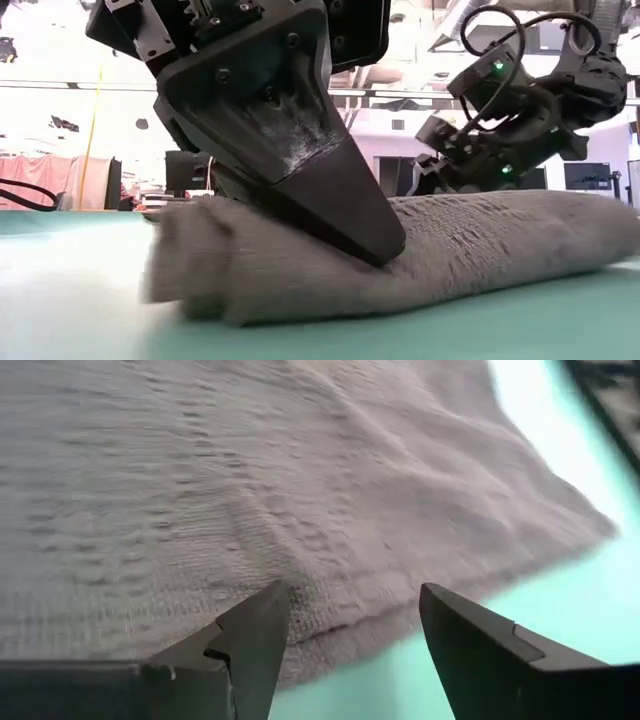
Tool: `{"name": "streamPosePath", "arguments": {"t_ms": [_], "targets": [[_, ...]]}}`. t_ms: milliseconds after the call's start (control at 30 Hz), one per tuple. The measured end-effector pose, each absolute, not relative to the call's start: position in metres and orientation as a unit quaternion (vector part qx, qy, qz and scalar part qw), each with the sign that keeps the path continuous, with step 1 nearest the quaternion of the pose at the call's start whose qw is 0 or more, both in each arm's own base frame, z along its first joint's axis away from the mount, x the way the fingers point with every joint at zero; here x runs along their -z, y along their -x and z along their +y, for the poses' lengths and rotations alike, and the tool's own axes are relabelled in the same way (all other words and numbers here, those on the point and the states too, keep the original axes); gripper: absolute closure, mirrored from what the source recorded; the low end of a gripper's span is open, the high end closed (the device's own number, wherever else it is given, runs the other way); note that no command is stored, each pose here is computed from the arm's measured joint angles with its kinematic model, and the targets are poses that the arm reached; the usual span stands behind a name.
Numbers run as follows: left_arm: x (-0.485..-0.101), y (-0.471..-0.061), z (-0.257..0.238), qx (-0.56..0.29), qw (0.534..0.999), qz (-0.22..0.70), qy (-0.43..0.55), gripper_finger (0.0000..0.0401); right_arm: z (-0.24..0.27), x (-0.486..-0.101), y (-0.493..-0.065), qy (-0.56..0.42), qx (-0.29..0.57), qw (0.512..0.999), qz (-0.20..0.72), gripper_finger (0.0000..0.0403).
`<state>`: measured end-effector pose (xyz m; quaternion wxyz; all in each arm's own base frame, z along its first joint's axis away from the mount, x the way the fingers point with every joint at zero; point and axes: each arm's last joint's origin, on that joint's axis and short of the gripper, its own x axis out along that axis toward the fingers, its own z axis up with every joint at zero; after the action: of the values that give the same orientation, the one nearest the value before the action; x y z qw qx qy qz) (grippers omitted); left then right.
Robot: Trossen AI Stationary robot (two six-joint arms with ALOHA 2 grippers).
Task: Roll towel
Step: Roll the black towel
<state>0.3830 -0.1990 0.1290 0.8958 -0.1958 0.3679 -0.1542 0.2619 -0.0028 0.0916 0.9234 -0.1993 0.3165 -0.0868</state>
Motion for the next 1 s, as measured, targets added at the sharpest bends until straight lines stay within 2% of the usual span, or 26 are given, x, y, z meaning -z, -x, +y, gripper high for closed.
{"name": "streamPosePath", "arguments": {"t_ms": [100,167,333,500,667,833,1000], "targets": [[-0.130,-0.383,-0.200,0.164,0.896,0.364,0.194,0.0401,-0.007,-0.098,-0.265,0.206,0.128,0.918,0.315,0.0148],[-0.130,-0.383,-0.200,0.163,0.896,0.365,0.194,0.0401,-0.005,-0.106,-0.263,0.199,0.124,0.920,0.314,0.0148],[-0.129,-0.384,-0.198,0.165,0.898,0.366,0.183,0.0401,0.010,-0.146,-0.257,0.141,0.039,0.946,0.289,0.0148],[-0.129,-0.388,-0.189,0.159,0.902,0.364,0.171,0.0401,0.026,-0.186,-0.232,0.086,-0.043,0.952,0.290,0.0148],[-0.128,-0.391,-0.182,0.154,0.905,0.364,0.157,0.0401,0.056,-0.193,-0.198,0.057,-0.122,0.928,0.348,0.0148],[-0.132,-0.392,-0.178,0.160,0.906,0.361,0.152,0.0401,0.095,-0.196,-0.181,0.104,-0.116,0.932,0.327,0.0148],[-0.159,-0.390,-0.180,0.166,0.921,0.327,0.135,0.0401,0.118,-0.183,-0.174,0.225,-0.101,0.914,0.324,0.0148]]}}
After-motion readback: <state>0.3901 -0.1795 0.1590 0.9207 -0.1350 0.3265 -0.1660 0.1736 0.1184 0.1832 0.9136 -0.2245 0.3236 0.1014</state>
